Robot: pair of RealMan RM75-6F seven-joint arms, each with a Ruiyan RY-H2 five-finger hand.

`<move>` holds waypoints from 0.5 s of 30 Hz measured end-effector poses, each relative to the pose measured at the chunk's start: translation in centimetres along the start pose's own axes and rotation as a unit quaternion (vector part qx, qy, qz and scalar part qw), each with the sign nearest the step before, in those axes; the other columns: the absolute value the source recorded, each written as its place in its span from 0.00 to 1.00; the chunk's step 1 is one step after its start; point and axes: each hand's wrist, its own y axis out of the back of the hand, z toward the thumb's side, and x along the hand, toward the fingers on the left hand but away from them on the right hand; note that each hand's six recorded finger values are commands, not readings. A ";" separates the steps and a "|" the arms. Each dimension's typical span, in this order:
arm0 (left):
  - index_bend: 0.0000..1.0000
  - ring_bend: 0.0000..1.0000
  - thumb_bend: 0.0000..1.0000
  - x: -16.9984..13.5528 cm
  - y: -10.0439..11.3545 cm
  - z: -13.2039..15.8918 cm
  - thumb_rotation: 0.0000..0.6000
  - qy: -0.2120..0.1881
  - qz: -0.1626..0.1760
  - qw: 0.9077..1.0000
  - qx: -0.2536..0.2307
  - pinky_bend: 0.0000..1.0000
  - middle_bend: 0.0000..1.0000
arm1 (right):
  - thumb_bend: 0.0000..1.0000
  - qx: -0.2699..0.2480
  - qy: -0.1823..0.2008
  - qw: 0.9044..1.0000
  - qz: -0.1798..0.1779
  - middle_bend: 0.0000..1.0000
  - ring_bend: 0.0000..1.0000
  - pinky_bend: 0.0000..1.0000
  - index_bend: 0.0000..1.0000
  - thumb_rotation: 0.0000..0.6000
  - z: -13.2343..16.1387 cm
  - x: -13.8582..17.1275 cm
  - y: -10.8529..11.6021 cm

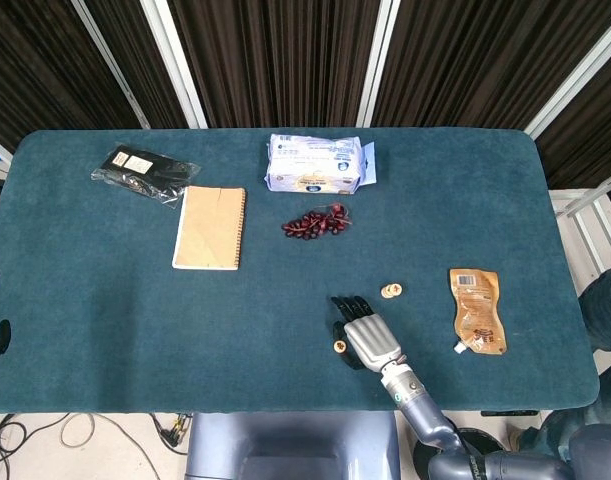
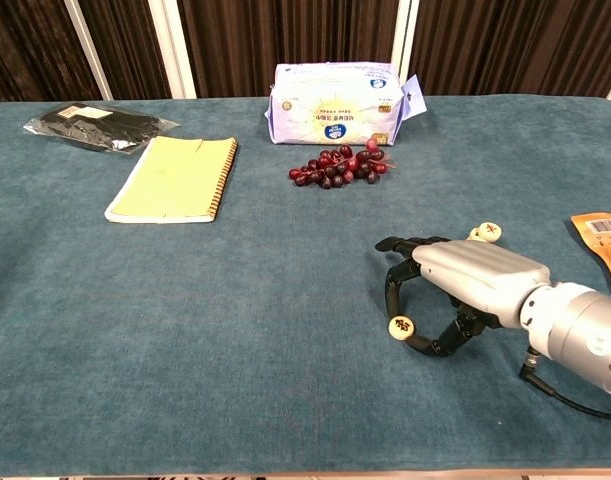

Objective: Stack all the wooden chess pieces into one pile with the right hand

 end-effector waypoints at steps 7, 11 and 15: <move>0.14 0.00 0.49 0.0 0.0 0.0 1.00 0.000 0.000 1.000 0.000 0.00 0.00 | 0.41 0.000 0.001 1.000 0.001 0.00 0.00 0.00 0.49 1.00 0.1 0.0 0.0; 0.14 0.00 0.49 0.0 0.0 0.0 1.00 0.000 0.000 1.000 0.000 0.00 0.00 | 0.41 0.001 0.002 1.000 0.003 0.00 0.00 0.00 0.51 1.00 0.2 0.0 -0.1; 0.14 0.00 0.49 0.0 0.0 0.0 1.00 0.000 0.000 1.000 -0.001 0.00 0.00 | 0.41 0.000 0.001 1.000 0.004 0.00 0.00 0.00 0.53 1.00 0.2 0.0 -0.2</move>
